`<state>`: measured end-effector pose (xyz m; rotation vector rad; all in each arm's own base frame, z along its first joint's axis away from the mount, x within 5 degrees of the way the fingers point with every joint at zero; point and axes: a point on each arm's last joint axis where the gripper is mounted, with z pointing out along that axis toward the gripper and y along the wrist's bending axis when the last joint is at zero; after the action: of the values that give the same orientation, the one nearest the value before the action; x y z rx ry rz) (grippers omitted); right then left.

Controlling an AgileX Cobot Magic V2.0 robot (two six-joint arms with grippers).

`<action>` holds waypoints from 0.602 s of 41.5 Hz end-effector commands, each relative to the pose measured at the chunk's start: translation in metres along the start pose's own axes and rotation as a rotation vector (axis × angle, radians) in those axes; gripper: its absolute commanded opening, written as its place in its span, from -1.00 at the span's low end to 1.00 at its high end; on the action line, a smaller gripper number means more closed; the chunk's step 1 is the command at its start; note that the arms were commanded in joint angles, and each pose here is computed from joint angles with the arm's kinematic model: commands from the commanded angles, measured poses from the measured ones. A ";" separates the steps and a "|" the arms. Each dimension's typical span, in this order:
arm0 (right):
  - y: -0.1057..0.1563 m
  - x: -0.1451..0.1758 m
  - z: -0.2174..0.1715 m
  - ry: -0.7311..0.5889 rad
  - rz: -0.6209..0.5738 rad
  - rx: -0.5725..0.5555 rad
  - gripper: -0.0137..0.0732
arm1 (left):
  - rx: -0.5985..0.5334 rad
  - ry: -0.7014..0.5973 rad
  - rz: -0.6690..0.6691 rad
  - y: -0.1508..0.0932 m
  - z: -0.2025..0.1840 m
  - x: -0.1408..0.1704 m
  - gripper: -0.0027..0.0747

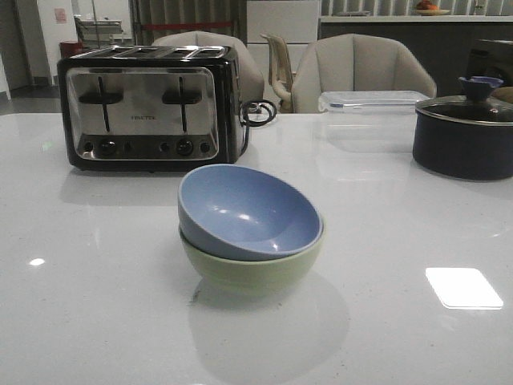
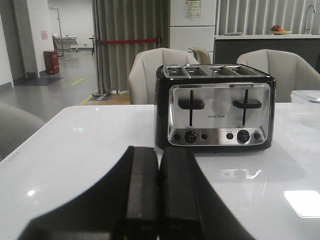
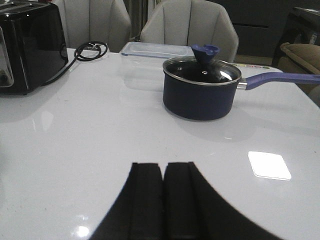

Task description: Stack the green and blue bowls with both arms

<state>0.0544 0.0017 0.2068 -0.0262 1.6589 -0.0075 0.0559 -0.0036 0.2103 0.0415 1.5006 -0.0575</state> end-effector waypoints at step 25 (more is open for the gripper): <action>-0.003 -0.004 0.000 -0.226 0.070 0.035 -0.58 | -0.001 -0.098 -0.017 0.001 -0.002 -0.007 -0.68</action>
<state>0.0569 -0.0010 0.1973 0.0483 1.5733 0.0170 0.0559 -0.0036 0.2103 0.0415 1.5006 -0.0575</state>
